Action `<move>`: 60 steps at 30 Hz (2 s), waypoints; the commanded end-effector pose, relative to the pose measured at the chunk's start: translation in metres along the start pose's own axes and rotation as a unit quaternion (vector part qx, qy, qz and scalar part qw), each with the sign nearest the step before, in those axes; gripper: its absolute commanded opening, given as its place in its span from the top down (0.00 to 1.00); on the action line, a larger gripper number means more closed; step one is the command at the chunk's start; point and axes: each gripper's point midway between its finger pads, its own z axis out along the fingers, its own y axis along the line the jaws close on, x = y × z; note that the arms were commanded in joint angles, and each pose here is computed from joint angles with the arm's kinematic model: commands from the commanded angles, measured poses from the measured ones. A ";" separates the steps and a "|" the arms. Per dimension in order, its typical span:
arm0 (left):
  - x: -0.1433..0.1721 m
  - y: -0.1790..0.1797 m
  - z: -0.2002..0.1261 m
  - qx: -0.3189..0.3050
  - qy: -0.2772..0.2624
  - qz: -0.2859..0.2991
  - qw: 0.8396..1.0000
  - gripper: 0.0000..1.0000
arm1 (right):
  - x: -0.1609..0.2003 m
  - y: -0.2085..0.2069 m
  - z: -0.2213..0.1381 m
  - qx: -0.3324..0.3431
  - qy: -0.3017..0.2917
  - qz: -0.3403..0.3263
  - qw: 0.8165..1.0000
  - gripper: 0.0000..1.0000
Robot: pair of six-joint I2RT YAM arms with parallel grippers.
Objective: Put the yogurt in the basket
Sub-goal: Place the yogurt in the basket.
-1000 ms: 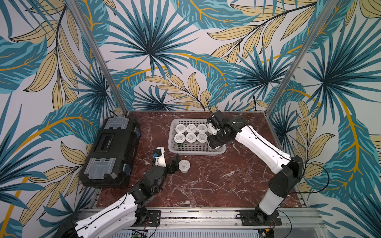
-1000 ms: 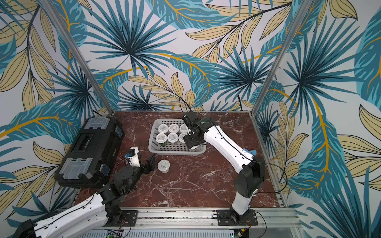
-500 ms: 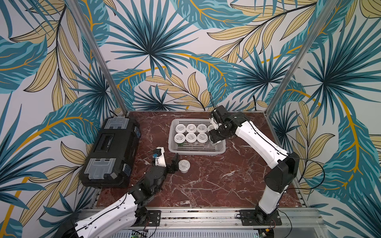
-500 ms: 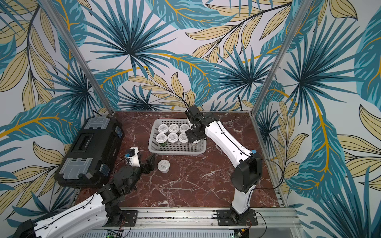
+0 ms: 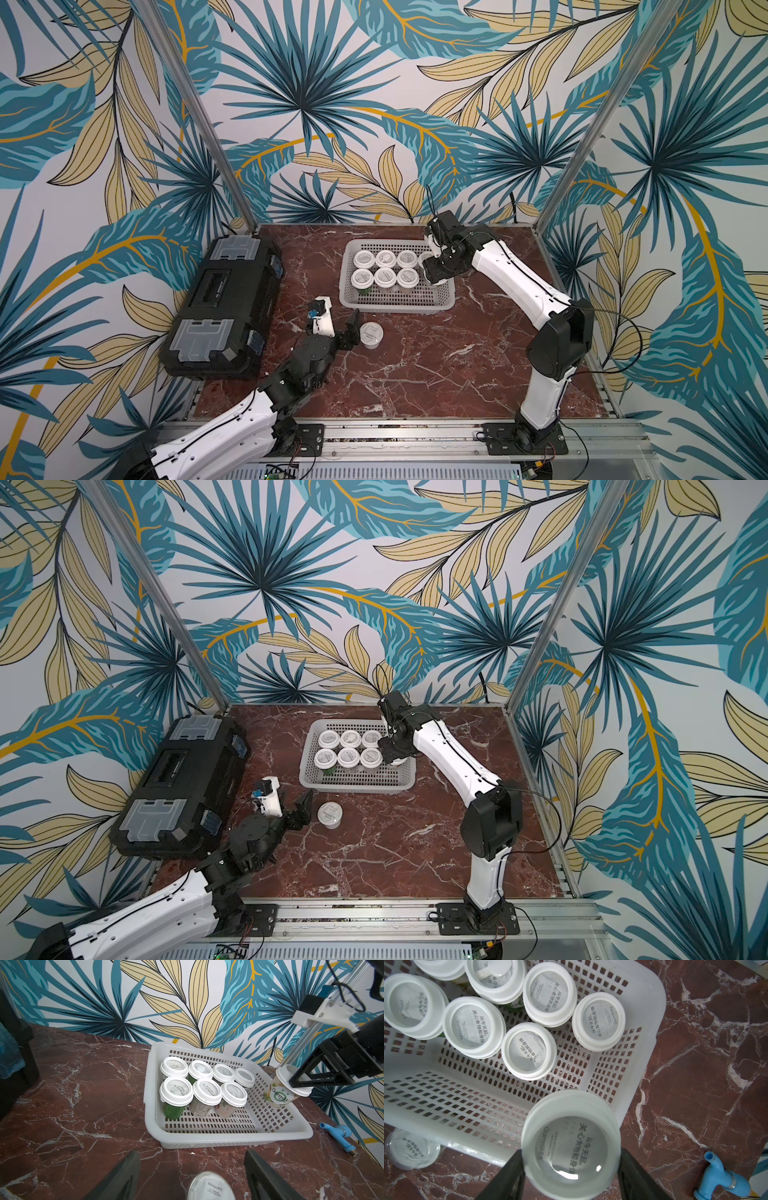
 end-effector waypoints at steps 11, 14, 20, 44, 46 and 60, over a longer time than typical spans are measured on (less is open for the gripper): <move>0.002 0.001 0.001 0.002 -0.002 -0.004 1.000 0.17 | -0.016 0.004 0.034 -0.003 0.000 -0.010 1.000 0.32; 0.003 0.001 0.001 0.001 -0.001 -0.004 1.000 0.17 | -0.016 0.001 0.040 0.002 0.002 -0.008 1.000 0.32; 0.002 0.001 0.002 0.001 0.000 -0.003 1.000 0.17 | -0.017 -0.003 0.052 0.001 0.002 -0.003 1.000 0.33; 0.003 -0.001 0.004 0.001 0.003 -0.001 1.000 0.17 | -0.010 -0.006 0.091 -0.003 0.025 0.003 1.000 0.33; 0.003 -0.001 0.004 0.001 0.003 -0.001 1.000 0.17 | -0.009 -0.007 0.092 -0.003 0.027 0.004 1.000 0.33; 0.002 -0.001 0.004 0.002 0.003 -0.001 1.000 0.17 | -0.004 -0.010 0.104 -0.005 0.038 0.011 0.999 0.32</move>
